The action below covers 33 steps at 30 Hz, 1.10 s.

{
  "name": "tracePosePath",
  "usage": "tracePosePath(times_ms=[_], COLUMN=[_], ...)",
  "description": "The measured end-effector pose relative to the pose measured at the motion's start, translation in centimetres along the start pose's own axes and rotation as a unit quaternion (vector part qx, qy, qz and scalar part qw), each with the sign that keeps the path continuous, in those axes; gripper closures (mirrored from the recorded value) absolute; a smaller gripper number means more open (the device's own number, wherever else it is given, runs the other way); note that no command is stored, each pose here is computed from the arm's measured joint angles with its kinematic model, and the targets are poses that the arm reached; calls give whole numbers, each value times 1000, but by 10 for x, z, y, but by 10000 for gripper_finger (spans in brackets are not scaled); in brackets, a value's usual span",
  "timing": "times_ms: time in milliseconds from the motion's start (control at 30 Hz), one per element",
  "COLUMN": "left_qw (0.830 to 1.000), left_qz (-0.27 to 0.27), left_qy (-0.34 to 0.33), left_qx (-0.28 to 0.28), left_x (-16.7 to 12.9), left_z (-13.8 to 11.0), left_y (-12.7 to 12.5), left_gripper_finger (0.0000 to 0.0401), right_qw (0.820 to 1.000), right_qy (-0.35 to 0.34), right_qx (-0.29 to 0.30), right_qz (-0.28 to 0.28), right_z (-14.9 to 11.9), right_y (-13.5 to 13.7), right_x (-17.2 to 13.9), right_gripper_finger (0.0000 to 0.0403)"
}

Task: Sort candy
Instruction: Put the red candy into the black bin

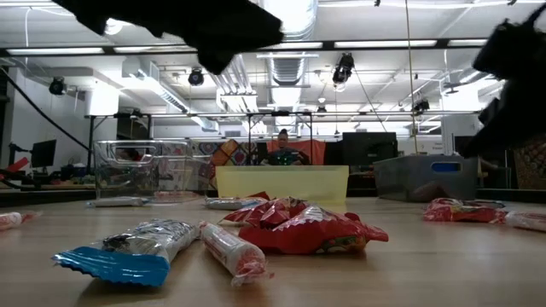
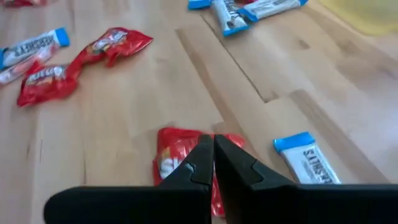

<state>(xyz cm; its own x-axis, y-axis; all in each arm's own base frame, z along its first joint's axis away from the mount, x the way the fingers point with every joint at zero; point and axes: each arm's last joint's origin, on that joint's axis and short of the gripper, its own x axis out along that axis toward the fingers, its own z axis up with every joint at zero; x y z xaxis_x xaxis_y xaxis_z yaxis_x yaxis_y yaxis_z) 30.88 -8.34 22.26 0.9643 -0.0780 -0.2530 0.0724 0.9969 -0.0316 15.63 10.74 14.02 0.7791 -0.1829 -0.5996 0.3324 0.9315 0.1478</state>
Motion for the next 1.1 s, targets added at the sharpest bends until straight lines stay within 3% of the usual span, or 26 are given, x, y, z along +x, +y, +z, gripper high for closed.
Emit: tracePosePath(times_ms=[167, 433, 667, 800, 967, 1100], left_qw=[1000, 997, 996, 994, 993, 992], left_qz=[1, 13, 4, -4, -3, 1], left_qy=[1, 24, 42, 58, 67, 77], left_qx=[30, 73, 84, 92, 101, 99], left_x=[43, 100, 142, 162, 181, 188], left_z=[-16, -32, -48, -56, -62, -71], left_y=[-6, -5, 3, 3, 4, 8], left_gripper_finger=[326, 328, 394, 397, 400, 401], right_qw=[1000, 976, 950, 938, 911, 902], right_qy=[5, 60, 120, 127, 145, 183], right_qx=[26, 206, 276, 308, 376, 389], right_qz=[3, 28, 77, 91, 83, 39], right_z=[-17, -20, -8, 0, 2, -4], right_y=[-9, -8, 8, 16, 19, 12], right_x=[0, -1, -6, -8, -10, -10], right_gripper_finger=[394, 394, 394, 391, 361, 317])
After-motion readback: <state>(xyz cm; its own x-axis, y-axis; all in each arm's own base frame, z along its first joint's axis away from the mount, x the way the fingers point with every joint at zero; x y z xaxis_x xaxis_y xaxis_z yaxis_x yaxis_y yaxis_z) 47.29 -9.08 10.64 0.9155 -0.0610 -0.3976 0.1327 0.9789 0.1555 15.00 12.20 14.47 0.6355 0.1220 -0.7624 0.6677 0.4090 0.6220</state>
